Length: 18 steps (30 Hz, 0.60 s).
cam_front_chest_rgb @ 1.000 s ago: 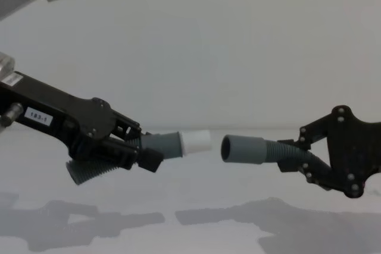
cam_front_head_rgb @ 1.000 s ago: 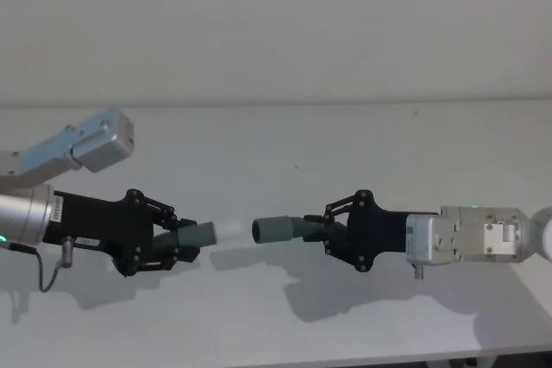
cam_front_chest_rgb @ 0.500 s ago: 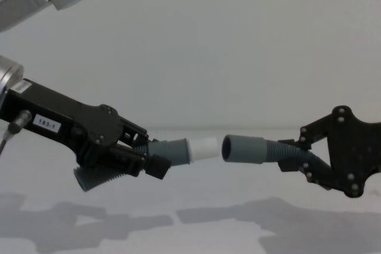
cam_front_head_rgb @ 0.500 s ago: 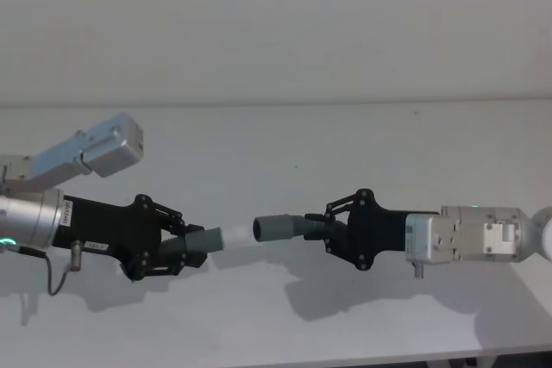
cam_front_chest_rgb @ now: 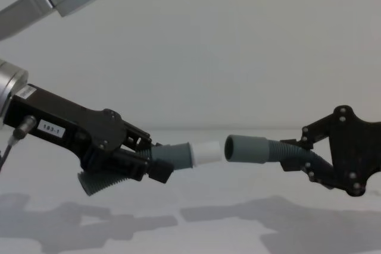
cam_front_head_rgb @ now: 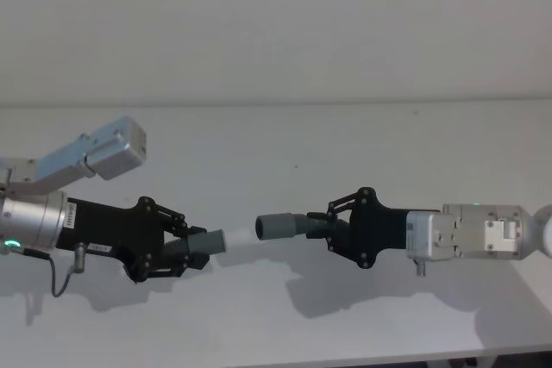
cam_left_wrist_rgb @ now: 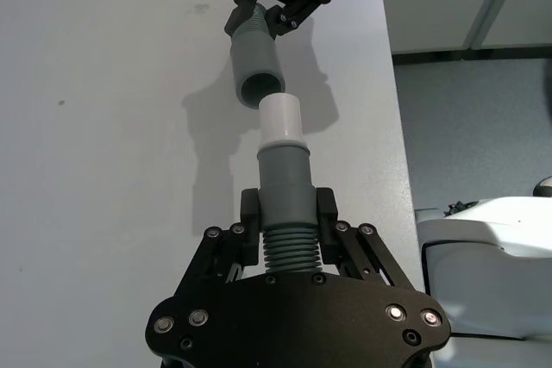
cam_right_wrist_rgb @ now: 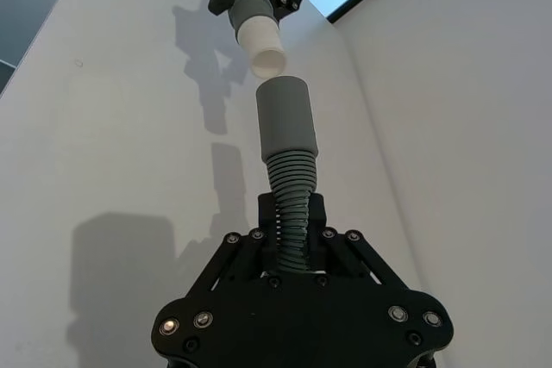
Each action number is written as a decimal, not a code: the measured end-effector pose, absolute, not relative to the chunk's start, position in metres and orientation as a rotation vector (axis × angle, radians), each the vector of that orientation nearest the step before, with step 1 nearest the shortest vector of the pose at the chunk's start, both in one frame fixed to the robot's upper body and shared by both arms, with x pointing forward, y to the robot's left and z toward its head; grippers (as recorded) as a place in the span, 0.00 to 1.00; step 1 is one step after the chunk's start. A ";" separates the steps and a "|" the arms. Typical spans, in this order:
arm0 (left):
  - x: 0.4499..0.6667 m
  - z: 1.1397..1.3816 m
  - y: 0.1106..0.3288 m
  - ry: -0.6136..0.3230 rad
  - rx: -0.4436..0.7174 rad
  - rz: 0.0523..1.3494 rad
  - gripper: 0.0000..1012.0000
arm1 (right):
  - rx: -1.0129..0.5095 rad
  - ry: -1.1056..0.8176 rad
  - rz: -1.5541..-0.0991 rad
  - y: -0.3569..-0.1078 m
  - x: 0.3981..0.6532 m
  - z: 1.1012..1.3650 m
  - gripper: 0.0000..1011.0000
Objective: Use both hands to pick up one end of the pipe from the table, align the ends, and insert them.
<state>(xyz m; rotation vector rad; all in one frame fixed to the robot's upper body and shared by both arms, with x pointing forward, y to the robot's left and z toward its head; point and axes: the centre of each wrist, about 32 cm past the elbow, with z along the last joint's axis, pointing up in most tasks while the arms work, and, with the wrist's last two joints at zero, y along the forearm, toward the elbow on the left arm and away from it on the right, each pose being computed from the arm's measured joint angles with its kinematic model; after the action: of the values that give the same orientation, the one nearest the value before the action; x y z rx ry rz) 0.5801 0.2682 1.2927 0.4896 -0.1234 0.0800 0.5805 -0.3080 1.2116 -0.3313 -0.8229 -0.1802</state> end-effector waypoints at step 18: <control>0.585 1.287 0.267 -0.124 0.485 0.079 0.34 | -0.338 -0.815 -0.173 -0.311 0.583 1.213 0.16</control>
<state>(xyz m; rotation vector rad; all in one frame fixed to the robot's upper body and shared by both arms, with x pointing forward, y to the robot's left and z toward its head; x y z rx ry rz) 0.5851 0.2666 1.2868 0.4853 -0.1235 0.0792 0.5830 -0.3106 1.2130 -0.3378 -0.8153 -0.1727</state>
